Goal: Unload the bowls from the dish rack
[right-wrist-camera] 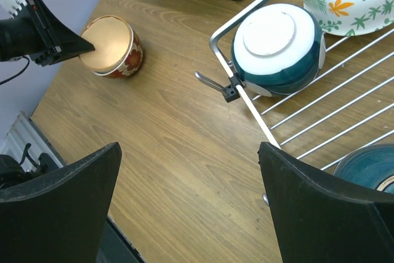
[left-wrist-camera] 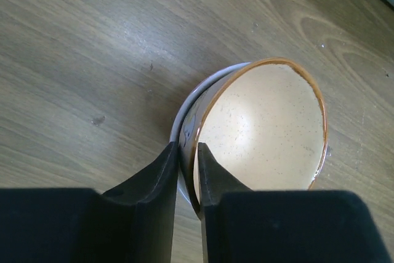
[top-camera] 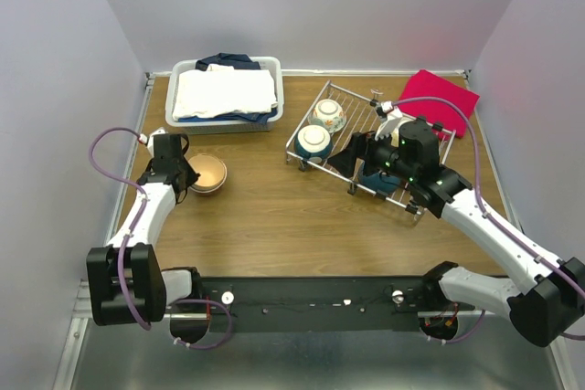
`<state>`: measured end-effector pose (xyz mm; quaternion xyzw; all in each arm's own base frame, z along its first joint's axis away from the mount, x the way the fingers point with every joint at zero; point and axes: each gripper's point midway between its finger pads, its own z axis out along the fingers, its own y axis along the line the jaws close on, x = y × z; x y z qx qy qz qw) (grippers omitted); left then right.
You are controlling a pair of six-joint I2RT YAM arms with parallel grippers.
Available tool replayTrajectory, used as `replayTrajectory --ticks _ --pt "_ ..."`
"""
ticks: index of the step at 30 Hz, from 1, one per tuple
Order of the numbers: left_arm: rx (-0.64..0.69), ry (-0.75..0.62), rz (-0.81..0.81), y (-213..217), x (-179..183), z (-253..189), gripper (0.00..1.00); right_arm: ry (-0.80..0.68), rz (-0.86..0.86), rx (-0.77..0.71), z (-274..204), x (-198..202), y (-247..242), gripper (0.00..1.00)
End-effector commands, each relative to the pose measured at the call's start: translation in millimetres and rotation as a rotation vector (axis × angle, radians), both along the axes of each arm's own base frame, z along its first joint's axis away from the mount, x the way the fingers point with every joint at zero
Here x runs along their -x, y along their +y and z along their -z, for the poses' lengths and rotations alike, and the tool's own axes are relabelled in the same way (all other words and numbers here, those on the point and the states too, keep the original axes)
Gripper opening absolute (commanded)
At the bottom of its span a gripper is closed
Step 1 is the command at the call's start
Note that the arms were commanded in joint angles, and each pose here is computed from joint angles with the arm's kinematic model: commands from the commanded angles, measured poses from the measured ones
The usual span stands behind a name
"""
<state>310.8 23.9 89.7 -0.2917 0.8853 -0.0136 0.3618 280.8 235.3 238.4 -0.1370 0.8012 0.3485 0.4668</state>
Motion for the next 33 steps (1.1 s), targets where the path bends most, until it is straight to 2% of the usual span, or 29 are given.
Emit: replayTrajectory --ticks 1,3,8,12,22,25,33 --pt "0.032 -0.044 0.017 -4.7 -10.5 -0.2 0.33 0.012 0.025 0.038 10.3 0.2 -6.8 1.0" --pt "0.032 -0.045 0.021 -5.1 -11.0 -2.5 0.37 0.011 0.023 0.04 10.3 -2.0 -5.3 1.0" --pt "0.007 -0.085 0.033 -3.0 -9.6 -21.6 0.61 0.009 0.041 0.068 11.1 -8.6 -7.2 1.0" --pt "-0.015 -0.098 0.041 -1.3 -3.2 -32.2 0.64 0.003 0.063 0.109 12.5 -15.2 -11.6 1.0" --pt "-0.083 -0.171 0.101 0.0 22.6 -65.0 0.94 -0.004 0.271 0.298 16.3 -45.9 -49.0 1.0" --pt "-0.096 -0.204 0.15 -5.0 30.1 -74.7 0.99 -0.003 0.345 0.39 19.8 -57.0 -64.8 1.0" --pt "-0.083 -0.327 0.359 -49.2 41.1 -88.9 0.99 0.019 0.473 0.581 33.4 -85.4 -91.8 1.0"
